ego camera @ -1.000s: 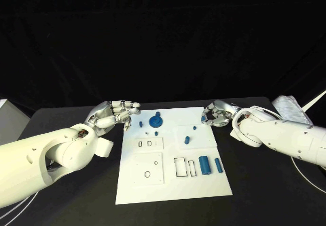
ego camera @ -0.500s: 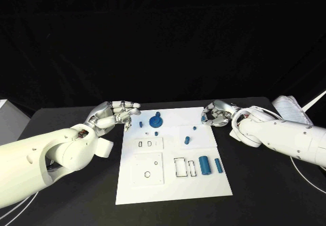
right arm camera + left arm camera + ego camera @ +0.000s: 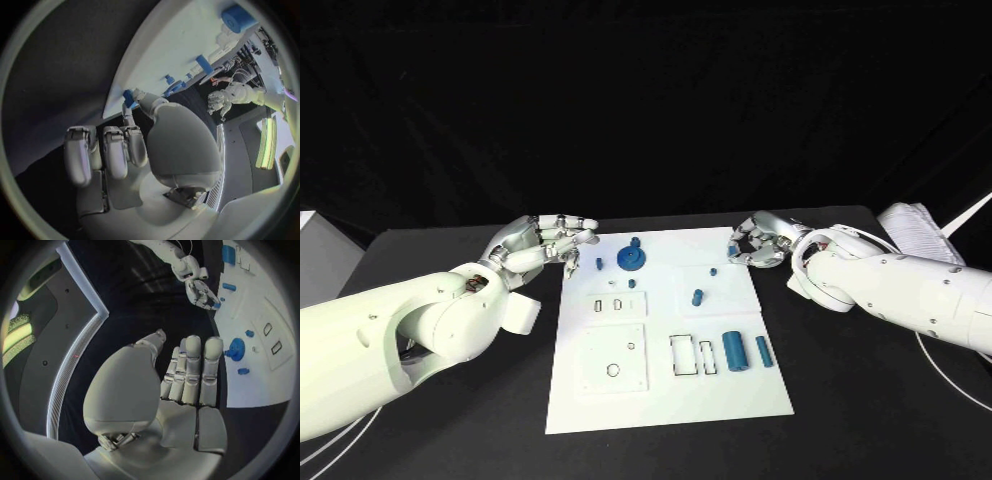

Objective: Assemble the parts on the task board

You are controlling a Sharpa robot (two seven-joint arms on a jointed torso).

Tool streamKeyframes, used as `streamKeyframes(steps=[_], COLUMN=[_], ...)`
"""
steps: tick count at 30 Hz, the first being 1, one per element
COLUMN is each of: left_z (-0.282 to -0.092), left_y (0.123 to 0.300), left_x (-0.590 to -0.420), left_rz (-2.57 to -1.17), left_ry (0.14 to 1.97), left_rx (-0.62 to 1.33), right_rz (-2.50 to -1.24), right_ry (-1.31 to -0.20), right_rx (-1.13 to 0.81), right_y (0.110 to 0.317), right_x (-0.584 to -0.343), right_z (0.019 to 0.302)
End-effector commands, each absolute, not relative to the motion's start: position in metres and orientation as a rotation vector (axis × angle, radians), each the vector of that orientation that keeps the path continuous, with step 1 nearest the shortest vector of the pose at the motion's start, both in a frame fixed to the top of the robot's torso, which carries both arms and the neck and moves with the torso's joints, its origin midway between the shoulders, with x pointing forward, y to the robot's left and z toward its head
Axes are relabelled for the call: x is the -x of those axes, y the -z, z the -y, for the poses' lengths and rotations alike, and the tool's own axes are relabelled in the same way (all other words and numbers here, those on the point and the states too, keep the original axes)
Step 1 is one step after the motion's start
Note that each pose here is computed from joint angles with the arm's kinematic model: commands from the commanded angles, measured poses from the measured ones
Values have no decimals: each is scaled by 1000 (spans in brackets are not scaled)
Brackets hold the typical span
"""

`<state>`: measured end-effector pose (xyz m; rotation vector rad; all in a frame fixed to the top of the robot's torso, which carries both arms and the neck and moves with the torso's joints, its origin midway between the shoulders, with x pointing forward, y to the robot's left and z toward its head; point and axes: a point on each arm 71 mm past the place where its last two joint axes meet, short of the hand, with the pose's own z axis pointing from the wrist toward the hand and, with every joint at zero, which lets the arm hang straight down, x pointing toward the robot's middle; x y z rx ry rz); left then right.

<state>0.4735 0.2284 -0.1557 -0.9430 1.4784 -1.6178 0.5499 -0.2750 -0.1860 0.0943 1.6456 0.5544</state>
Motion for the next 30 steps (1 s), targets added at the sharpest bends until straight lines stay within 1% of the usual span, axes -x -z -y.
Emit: streamKeyframes(steps=[1,11,14,18,21,24,30], left_z=[-227,-228,-230,-233,-235,-235,-232], left_y=[155,155,156,156,157,159,164], left_x=[-473,-473,-474,-476,-478,-480,-482], left_rz=[-1482,-1478,-1476,-1469,-1466,-1469,-1484], left_ry=[1631,1627,1623,1613,1604,1596,1604], left_rx=[942,946,949,955,959,966,1033], right_rz=[-1612,-1556,-1550,-1546,-1557,-1577,-1630], right_ry=[-556,-540,-549,-591,-631,-685,-778], right_rx=[-103,-157,-176,-196,-191,-163,-79], right_y=[184,177,170,155,149,146,151], right_x=[-550,-549,-549,-546,-541,-533,-514], right_z=[274,272,268,252,234,205,149])
